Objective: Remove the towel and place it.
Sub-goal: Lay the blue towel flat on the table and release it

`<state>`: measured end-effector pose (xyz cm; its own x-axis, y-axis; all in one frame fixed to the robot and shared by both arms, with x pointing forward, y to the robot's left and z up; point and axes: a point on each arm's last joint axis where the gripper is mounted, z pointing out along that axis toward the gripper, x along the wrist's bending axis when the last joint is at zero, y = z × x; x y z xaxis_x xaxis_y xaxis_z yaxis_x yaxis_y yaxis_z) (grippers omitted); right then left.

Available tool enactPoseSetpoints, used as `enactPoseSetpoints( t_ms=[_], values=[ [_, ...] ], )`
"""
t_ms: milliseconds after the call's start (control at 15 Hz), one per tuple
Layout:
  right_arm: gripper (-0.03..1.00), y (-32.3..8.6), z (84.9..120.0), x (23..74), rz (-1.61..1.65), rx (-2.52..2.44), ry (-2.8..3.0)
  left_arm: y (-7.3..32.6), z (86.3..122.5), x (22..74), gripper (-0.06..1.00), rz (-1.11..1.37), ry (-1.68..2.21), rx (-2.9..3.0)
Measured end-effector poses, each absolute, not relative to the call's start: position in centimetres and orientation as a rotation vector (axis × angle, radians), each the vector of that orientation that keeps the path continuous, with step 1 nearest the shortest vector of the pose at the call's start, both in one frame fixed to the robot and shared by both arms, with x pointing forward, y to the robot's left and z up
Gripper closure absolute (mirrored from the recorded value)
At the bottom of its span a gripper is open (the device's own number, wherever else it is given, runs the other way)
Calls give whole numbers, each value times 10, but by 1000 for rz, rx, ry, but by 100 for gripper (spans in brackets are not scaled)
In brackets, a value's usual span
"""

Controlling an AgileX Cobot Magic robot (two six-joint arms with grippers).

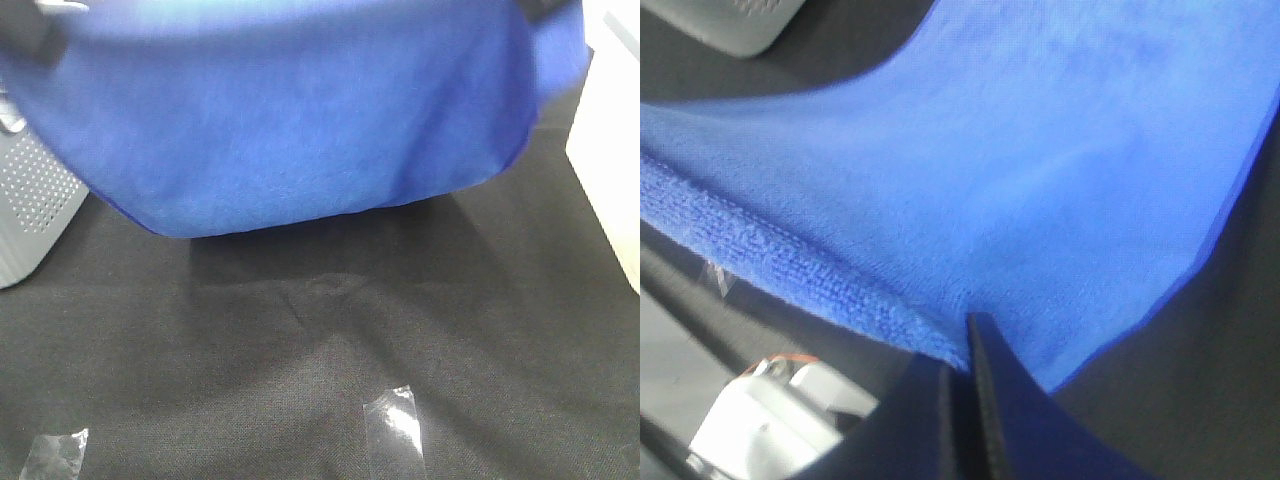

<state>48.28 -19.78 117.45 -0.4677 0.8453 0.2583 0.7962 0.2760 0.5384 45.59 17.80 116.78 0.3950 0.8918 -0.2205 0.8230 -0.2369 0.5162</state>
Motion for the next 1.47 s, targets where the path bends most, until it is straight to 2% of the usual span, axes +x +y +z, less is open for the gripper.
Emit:
enactPoseSetpoints(
  t_ms=[133,467,667,1067,1467],
  values=[
    [97,-202,1155,455,955,1673,2482,188,1153,421,94,58,1478,2054],
    [97,-204,1136,425,993,1753,2527,198,1137,386,94,-61,1500,2008],
    [97,-210,1118,404,959,1823,2535,199,1115,365,94,-218,1528,1975],
    [97,-216,1081,372,906,1987,2566,198,1076,336,94,-454,1600,1961],
    [97,-219,1024,347,707,2218,2655,197,1028,316,94,-624,1734,2007]
  ],
)
